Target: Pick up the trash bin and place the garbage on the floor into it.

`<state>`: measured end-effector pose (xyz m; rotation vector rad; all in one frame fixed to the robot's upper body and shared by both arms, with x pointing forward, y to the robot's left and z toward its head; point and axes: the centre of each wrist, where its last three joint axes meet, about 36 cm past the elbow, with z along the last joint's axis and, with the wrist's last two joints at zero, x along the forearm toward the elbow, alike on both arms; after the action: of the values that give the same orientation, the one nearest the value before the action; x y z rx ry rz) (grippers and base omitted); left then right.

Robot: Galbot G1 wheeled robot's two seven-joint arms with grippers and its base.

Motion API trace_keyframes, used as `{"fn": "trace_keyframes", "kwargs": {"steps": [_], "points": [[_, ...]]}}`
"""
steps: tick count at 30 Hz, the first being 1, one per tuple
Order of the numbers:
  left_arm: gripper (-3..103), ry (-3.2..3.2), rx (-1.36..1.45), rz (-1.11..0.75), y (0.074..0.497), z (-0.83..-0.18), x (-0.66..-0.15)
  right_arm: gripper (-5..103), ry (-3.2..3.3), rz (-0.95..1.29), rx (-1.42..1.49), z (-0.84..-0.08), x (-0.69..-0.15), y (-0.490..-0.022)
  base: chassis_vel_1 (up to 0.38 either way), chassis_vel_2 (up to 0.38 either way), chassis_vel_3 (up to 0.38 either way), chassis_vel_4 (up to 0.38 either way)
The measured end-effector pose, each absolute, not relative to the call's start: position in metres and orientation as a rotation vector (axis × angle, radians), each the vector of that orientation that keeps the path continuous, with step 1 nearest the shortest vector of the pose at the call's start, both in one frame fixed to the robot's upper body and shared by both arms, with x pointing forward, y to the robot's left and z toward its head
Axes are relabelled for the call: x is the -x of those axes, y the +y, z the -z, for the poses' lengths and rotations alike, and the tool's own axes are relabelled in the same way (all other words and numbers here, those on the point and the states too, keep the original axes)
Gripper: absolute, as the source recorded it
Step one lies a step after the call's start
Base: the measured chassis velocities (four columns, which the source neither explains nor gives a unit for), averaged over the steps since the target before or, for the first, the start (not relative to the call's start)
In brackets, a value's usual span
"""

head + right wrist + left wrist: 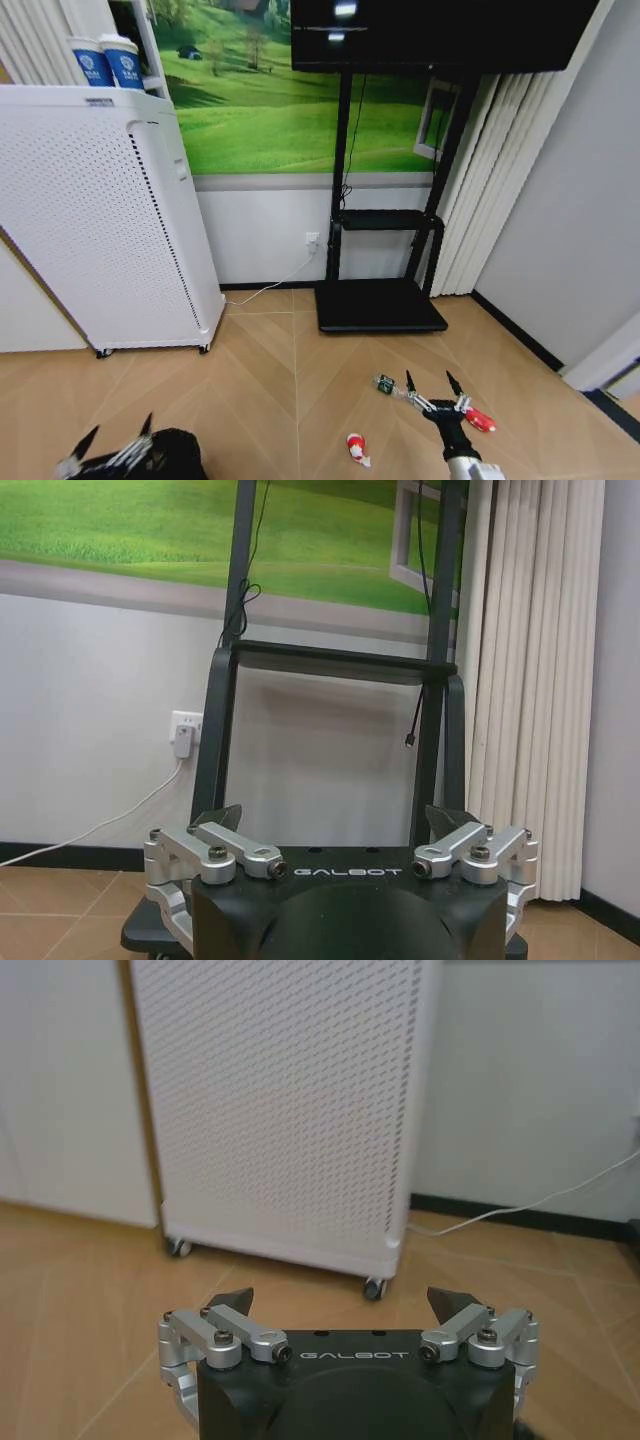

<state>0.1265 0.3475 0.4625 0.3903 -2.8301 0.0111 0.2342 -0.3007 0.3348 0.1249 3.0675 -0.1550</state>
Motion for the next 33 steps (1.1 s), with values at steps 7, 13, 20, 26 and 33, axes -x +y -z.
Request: {"fn": "trace_keyframes", "kwargs": {"steps": [7, 13, 20, 26, 33], "points": [[96, -2.634, -0.734, -0.26, 0.363, -0.446, -0.062, 100, 3.042, 0.115, -0.142, -0.33, -0.266, -0.308, 0.0, 0.0, 0.0, 0.0], [88, -2.559, -0.745, -0.296, 0.344, -0.439, -0.047, 100, 3.039, 0.065, -0.159, -0.321, -0.285, -0.309, 0.0, 0.0, 0.0, 0.0], [92, -2.456, -0.674, -0.356, 0.331, -0.418, -0.048, 100, 3.052, 0.031, -0.168, -0.304, -0.286, -0.315, 0.0, 0.0, 0.0, 0.0], [97, -2.404, -0.62, -0.36, 0.321, -0.398, -0.052, 100, 3.051, 0.04, -0.171, -0.301, -0.286, -0.322, 0.0, 0.0, 0.0, 0.0], [85, -2.385, -0.622, -0.351, 0.321, -0.38, -0.046, 100, 3.044, 0.036, -0.164, -0.305, -0.29, -0.321, 0.0, 0.0, 0.0, 0.0]]}}
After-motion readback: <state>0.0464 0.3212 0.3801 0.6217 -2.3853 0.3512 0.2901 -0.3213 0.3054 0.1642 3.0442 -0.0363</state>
